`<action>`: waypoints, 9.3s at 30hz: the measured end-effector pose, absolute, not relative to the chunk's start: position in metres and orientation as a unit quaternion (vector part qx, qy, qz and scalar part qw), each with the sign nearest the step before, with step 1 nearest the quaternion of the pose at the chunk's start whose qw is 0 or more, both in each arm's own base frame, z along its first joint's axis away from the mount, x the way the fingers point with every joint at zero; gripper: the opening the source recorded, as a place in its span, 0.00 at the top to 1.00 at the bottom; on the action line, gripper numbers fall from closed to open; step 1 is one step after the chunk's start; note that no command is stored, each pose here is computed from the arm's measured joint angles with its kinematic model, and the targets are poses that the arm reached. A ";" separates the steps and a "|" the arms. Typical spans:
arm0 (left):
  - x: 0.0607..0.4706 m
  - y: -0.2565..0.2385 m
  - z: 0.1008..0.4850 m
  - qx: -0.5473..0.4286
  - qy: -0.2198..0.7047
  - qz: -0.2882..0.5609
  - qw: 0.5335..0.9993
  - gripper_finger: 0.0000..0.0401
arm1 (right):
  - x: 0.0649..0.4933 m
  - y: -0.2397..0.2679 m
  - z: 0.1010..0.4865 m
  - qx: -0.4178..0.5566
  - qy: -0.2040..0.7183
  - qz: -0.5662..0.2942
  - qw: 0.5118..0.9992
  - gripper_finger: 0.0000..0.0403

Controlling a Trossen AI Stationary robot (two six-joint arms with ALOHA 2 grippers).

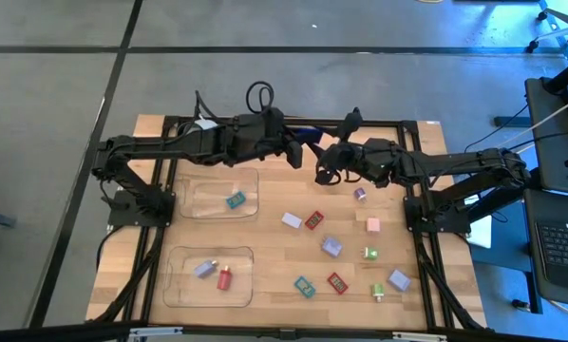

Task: Pick & Place Office items
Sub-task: Put the dark blue timer into the top transparent bin, then put the purple charger adapter into the bottom transparent bin

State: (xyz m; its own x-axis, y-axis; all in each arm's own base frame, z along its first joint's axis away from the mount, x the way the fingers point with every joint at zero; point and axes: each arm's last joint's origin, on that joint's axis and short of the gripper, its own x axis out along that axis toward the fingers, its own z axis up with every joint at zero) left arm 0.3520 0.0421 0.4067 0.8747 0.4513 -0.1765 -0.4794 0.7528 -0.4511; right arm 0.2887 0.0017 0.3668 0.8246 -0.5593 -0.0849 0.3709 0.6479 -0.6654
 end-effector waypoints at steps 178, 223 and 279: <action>0.292 0.040 0.348 -0.217 0.384 0.453 0.775 0.47 | 0.172 -0.052 0.134 0.346 0.516 -0.348 0.702 0.15; 0.329 0.011 0.374 -0.003 0.297 0.280 0.913 0.47 | 0.272 -0.074 0.296 0.229 0.273 -0.116 0.927 0.64; 0.347 -0.008 0.416 0.312 0.165 0.238 0.905 0.44 | 0.288 -0.064 0.378 0.315 0.010 0.102 0.944 0.64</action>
